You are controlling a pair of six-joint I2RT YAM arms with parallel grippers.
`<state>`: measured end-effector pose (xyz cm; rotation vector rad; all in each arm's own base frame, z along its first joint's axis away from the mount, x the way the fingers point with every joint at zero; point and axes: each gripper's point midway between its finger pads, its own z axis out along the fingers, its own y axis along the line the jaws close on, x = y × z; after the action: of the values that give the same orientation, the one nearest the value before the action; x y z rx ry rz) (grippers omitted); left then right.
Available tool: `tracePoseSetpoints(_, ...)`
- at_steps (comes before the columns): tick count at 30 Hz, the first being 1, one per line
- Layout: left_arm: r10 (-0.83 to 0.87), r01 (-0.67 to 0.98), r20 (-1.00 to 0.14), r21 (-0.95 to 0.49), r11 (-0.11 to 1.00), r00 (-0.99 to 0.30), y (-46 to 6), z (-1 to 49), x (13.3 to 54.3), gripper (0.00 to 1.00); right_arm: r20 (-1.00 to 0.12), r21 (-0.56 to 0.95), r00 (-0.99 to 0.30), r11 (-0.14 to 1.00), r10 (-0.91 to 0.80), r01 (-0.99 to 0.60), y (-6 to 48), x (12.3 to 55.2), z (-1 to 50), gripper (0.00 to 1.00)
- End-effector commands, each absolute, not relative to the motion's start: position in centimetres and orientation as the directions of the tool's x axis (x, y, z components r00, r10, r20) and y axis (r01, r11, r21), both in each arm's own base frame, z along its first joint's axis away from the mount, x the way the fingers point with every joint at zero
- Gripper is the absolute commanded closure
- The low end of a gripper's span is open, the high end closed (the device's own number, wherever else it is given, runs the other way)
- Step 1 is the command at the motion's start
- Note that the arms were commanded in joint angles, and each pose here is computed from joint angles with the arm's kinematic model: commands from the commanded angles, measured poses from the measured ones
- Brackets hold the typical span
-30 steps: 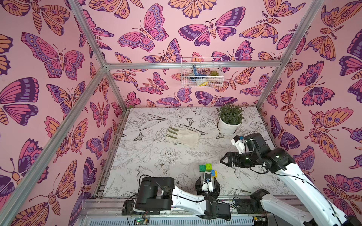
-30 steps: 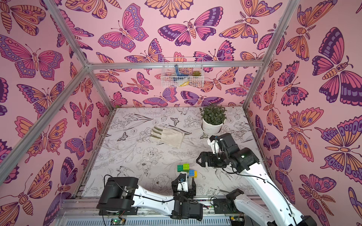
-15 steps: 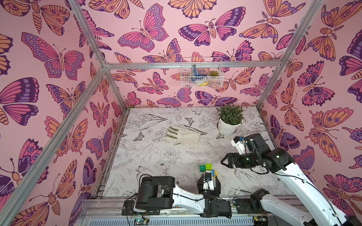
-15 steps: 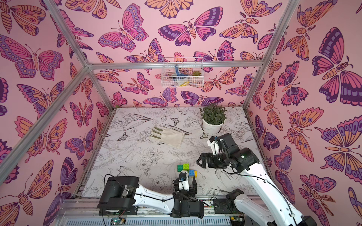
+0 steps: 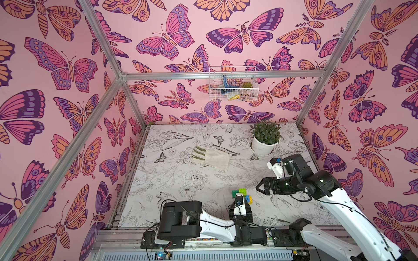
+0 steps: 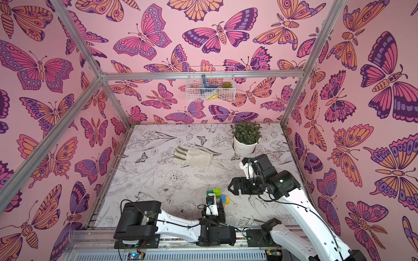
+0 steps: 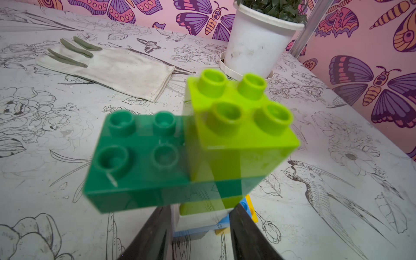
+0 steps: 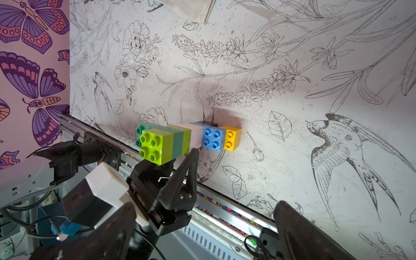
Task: Assemble a giraffe with lego
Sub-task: Adjust the lego brick at the center of the board.
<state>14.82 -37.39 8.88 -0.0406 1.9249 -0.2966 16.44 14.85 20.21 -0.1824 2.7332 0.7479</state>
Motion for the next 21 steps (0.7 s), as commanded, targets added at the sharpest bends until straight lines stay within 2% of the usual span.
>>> tracePoseSetpoints(1,-0.176,0.099,-0.925,-0.22,0.97,-0.336,-36.6,9.4,15.4,0.54,-0.332,0.454,-0.941,0.863,-0.065,-0.22,14.7,16.4,20.8,0.01)
tracePoseSetpoints(6,-0.181,0.096,-0.924,-0.225,0.97,-0.337,-36.5,9.2,15.4,0.64,-0.333,0.444,-0.94,0.868,-0.069,-0.221,14.5,16.3,20.8,0.01)
tracePoseSetpoints(13,-0.174,0.1,-0.925,-0.219,0.971,-0.339,-36.3,9.4,15.5,0.66,-0.337,0.436,-0.939,0.872,-0.072,-0.223,14.4,16.4,20.7,0.01)
tracePoseSetpoints(21,-0.083,0.173,-0.924,-0.157,0.972,-0.373,-37.2,11.2,15.1,0.7,-0.365,0.423,-0.928,0.874,-0.076,-0.238,14.1,16.5,21.2,0.01)
